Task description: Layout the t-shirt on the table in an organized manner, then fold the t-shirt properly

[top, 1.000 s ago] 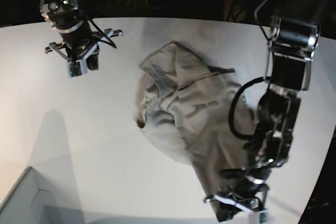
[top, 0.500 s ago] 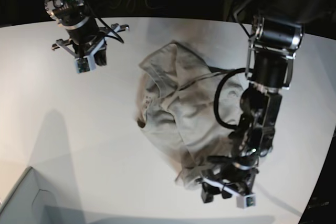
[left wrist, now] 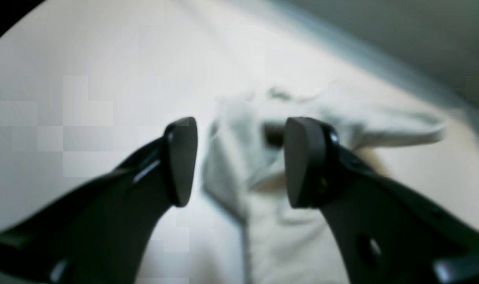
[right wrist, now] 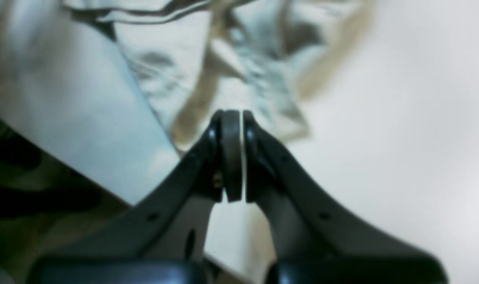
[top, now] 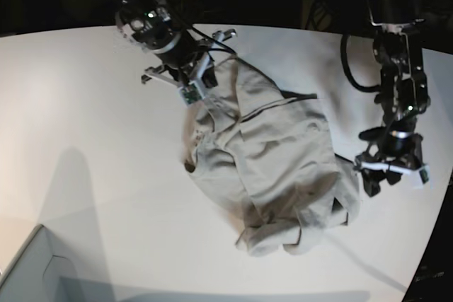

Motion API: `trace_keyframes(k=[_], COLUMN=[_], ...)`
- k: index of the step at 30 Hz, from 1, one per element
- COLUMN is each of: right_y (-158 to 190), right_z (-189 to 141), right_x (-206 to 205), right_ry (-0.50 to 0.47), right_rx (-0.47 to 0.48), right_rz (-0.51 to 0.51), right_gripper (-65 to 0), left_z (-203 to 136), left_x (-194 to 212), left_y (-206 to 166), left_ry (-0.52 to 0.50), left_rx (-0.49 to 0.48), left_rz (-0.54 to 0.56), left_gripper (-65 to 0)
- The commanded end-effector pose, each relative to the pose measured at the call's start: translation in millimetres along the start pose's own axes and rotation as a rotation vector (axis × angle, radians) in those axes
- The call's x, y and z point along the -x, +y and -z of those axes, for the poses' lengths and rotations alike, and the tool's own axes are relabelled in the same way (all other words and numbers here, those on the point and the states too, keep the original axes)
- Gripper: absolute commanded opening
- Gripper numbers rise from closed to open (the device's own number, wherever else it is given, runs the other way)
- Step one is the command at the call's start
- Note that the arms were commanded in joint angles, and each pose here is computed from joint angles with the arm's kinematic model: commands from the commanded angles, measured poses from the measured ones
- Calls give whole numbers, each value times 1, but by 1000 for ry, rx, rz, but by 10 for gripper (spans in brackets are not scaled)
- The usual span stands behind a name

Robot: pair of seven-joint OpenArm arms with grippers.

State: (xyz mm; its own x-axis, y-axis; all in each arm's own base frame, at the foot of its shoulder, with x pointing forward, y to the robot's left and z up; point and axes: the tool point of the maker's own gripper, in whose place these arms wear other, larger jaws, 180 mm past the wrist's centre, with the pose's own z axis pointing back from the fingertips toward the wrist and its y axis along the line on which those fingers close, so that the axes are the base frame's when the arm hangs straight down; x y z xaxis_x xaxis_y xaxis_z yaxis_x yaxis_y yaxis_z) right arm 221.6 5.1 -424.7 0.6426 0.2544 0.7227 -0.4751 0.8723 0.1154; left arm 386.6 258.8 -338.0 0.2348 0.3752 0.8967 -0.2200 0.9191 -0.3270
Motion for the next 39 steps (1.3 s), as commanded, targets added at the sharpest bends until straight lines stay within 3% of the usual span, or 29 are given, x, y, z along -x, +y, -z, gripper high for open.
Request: trace_keyframes(k=[1,6,9,13,22,28,31,35,39], right_y=[2,-1,-23,-91,-246,-314,-312,-276,-224], right_z=[6,37,42,31,-24,-74,-93,-102,-86], right_x=[-10,6,21,39,53,37,3,-23,-19], right_ry=[-24,56,101,127,87,4,-91,-188,-177], right_rx=[-10,-32,9,151,477,654,685,667,544], right_rz=[-6,-29,-3,73,189,261,208,191,161], right_gripper=[-650,-650,-650,-650,-650,-650,-650,-650,-650], left_z=[0,-22,-30,-41,-55,-65,-64,-63,-65], left_x=[-25,-9,-4,-6,5,2,8,12,16], left_y=[1,42,57,62,61,56,42,38,39], left_ry=[-75,-47,-38,-45,-24,-34,-18,-5,2], left_rx=[7,-85,-119,-130,-128,-112,-77,-66,-68], left_rz=[3,-9,-12,1,12,33,43,45,43], left_gripper=[-306,-306,-306,-306,-305,-304,-304,-304,-304])
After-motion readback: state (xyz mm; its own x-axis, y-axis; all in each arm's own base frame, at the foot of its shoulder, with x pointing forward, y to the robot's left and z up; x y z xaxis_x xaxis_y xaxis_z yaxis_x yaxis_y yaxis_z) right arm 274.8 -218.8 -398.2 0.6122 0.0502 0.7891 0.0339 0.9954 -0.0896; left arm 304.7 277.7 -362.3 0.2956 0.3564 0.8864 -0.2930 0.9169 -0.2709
